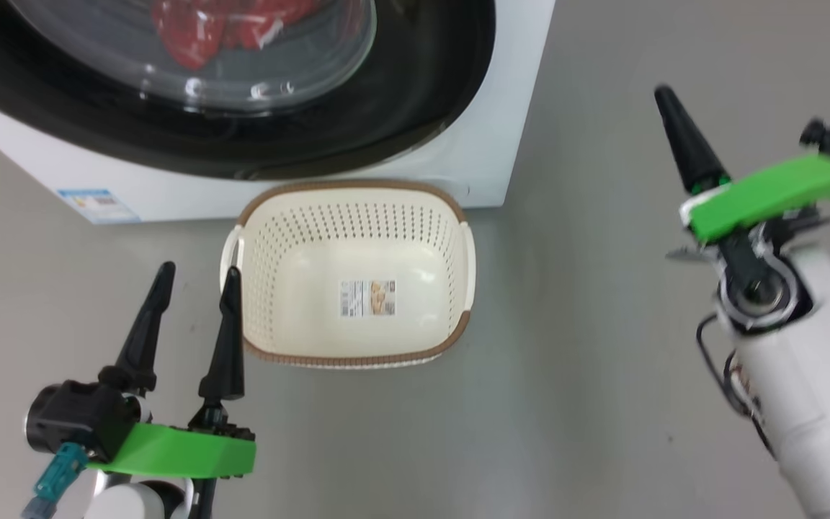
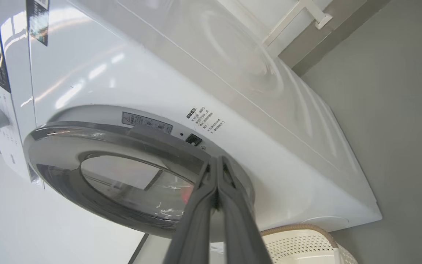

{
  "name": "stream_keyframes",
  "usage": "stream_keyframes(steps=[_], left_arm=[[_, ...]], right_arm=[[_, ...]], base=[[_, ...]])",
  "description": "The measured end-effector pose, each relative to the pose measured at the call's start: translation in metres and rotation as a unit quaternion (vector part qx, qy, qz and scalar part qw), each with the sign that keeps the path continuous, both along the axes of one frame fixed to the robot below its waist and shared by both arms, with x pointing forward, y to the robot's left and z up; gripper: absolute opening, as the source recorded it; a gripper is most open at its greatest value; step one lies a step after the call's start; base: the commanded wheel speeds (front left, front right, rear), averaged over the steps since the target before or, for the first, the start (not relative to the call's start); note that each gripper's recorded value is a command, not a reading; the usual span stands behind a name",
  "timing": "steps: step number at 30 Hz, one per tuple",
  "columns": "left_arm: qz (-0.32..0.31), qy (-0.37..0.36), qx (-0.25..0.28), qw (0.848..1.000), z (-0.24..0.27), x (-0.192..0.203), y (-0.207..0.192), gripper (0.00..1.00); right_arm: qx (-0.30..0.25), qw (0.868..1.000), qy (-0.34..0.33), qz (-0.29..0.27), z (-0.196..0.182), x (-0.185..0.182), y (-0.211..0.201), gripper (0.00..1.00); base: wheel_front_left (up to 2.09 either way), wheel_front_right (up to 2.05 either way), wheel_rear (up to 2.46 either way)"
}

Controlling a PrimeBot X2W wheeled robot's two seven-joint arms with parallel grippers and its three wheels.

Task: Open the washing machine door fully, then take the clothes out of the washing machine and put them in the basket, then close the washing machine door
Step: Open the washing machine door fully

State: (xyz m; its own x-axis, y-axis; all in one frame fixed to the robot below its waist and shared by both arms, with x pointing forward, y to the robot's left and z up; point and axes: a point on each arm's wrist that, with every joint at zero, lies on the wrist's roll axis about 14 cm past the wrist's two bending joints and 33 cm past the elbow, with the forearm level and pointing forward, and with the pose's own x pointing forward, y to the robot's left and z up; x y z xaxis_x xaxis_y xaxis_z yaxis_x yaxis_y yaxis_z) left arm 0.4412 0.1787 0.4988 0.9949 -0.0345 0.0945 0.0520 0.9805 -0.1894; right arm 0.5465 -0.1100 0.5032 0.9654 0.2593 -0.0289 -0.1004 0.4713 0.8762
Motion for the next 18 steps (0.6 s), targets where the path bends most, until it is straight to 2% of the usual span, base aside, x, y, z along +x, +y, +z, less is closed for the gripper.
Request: stream_keyframes(steps=[6, 12, 18], left_arm=[[0.01, 0.013, 0.003, 1.0, -0.013, 0.007, 0.007, 1.0], [0.013, 0.017, 0.008, 1.0, -0.02, 0.017, 0.012, 1.0], [0.017, 0.027, 0.012, 0.999, -0.032, 0.027, 0.015, 1.0]], right_arm=[[0.083, 0.994, 0.033, 0.067, 0.002, 0.025, 0.02, 0.0], [0.142, 0.979, 0.038, 0.143, 0.017, 0.05, 0.046, 0.0], [0.168, 0.965, 0.043, 0.197, 0.022, 0.072, 0.067, 0.0]], base=[[0.0, 0.0, 0.0], [0.0, 0.0, 0.0], [0.0, 0.0, 0.0]])
